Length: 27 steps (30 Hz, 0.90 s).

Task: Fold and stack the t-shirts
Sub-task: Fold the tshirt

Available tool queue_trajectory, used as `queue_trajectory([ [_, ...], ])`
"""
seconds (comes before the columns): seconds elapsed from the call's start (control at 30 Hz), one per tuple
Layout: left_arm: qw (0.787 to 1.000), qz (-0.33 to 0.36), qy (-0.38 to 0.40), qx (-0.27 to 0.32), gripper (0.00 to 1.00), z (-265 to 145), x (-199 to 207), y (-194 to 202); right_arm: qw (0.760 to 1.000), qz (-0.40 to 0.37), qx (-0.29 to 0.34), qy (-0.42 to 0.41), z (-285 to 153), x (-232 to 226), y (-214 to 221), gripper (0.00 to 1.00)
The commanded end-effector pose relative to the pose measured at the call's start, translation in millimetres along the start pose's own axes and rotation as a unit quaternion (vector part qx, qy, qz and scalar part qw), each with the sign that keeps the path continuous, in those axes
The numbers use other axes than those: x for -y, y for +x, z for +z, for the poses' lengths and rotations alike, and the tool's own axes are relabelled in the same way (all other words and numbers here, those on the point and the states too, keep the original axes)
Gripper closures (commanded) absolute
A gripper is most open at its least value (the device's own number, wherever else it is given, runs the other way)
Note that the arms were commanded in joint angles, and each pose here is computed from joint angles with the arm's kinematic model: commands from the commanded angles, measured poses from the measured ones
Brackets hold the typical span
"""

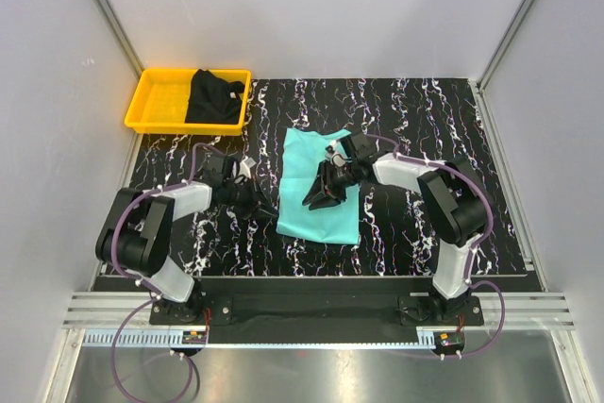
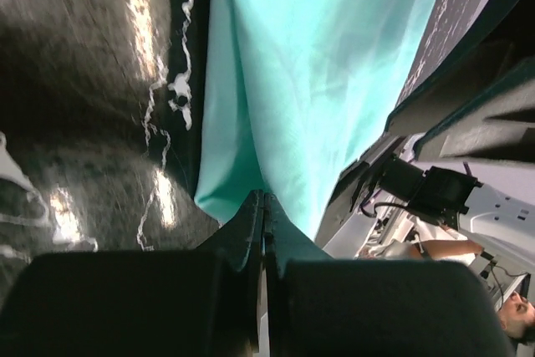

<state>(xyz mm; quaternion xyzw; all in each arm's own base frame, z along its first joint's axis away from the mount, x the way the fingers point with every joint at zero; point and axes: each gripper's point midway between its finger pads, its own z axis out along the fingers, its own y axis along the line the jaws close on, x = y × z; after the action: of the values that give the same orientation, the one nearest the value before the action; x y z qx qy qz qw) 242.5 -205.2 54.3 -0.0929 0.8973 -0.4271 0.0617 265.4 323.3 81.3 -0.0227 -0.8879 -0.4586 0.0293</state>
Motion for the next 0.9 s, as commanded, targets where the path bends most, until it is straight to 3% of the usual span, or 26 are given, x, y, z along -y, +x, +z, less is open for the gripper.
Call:
queue_trajectory([
  [0.0,0.999,0.021,0.044,0.011,1.0,7.1,10.8,-14.2,0.999,-0.008,-0.016,-0.028,9.8,-17.3,1.7,0.62],
  [0.33,0.994,0.009,0.104,-0.014,1.0,13.9,10.8,1.8,0.999,-0.012,-0.032,-0.036,25.6,-27.1,6.3,0.64],
  [0.87,0.991,-0.043,0.099,-0.08,1.0,18.6,-12.0,37.5,0.995,-0.006,-0.051,-0.086,54.2,-41.3,5.4,0.66],
])
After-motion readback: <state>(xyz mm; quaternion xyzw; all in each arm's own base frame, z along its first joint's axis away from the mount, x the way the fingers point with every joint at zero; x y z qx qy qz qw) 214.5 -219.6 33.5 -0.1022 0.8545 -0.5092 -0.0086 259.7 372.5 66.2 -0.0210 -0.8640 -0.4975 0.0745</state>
